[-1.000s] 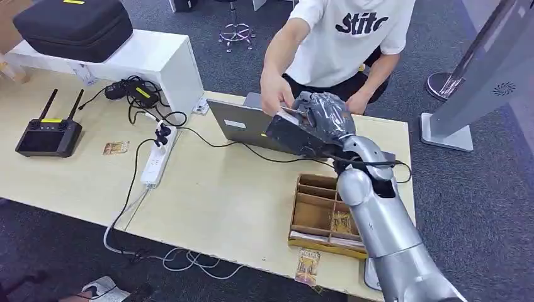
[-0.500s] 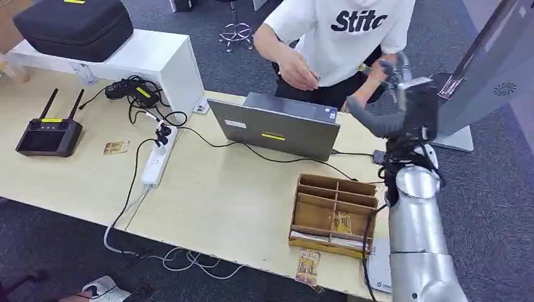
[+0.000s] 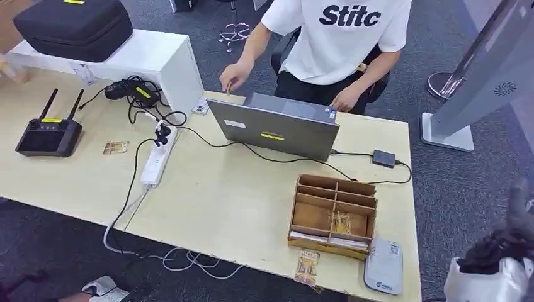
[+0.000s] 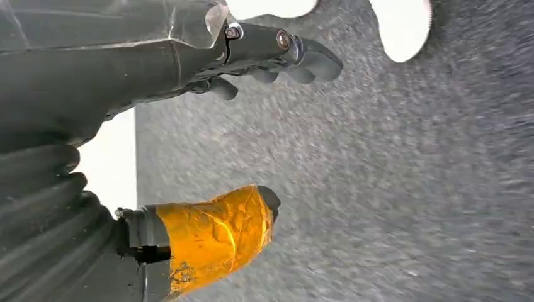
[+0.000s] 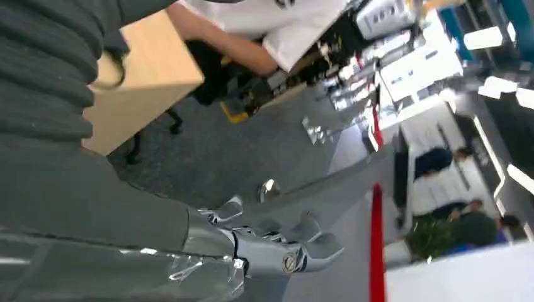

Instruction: Pass the card to the sensor for recognition and then transmit it.

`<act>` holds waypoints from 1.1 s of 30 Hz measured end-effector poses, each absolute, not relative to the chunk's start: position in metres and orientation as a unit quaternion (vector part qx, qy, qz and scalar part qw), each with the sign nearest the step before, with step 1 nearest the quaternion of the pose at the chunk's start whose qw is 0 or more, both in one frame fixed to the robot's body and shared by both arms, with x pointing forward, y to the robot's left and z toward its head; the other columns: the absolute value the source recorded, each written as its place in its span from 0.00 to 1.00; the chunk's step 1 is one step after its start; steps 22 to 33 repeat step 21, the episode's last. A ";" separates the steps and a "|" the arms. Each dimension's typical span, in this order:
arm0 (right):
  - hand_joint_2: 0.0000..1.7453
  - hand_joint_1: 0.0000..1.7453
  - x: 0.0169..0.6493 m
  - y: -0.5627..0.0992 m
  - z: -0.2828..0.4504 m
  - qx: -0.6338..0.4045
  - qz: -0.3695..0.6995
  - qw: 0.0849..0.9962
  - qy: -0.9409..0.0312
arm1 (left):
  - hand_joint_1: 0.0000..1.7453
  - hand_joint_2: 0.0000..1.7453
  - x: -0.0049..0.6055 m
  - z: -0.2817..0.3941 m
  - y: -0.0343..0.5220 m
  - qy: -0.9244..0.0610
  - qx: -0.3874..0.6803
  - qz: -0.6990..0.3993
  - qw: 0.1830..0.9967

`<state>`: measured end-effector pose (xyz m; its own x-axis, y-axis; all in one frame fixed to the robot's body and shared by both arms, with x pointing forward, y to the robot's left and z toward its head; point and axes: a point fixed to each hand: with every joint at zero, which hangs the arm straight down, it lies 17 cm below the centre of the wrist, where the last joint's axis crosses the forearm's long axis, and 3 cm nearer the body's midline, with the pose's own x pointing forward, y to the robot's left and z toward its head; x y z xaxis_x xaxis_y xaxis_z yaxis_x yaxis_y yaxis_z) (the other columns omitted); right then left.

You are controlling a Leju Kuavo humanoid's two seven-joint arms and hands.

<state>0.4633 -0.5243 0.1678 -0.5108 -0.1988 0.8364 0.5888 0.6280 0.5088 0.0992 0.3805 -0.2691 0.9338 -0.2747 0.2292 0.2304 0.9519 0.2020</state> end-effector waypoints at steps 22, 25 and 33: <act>1.00 1.00 0.054 -0.326 -0.280 -0.031 -0.081 0.996 -0.027 | 1.00 1.00 0.059 -0.277 0.369 -0.063 0.074 -0.024 0.995; 1.00 1.00 0.054 -0.326 -0.280 -0.031 -0.081 0.996 -0.027 | 1.00 1.00 0.059 -0.277 0.369 -0.063 0.074 -0.024 0.995; 1.00 1.00 0.054 -0.326 -0.280 -0.031 -0.081 0.996 -0.027 | 1.00 1.00 0.059 -0.277 0.369 -0.063 0.074 -0.024 0.995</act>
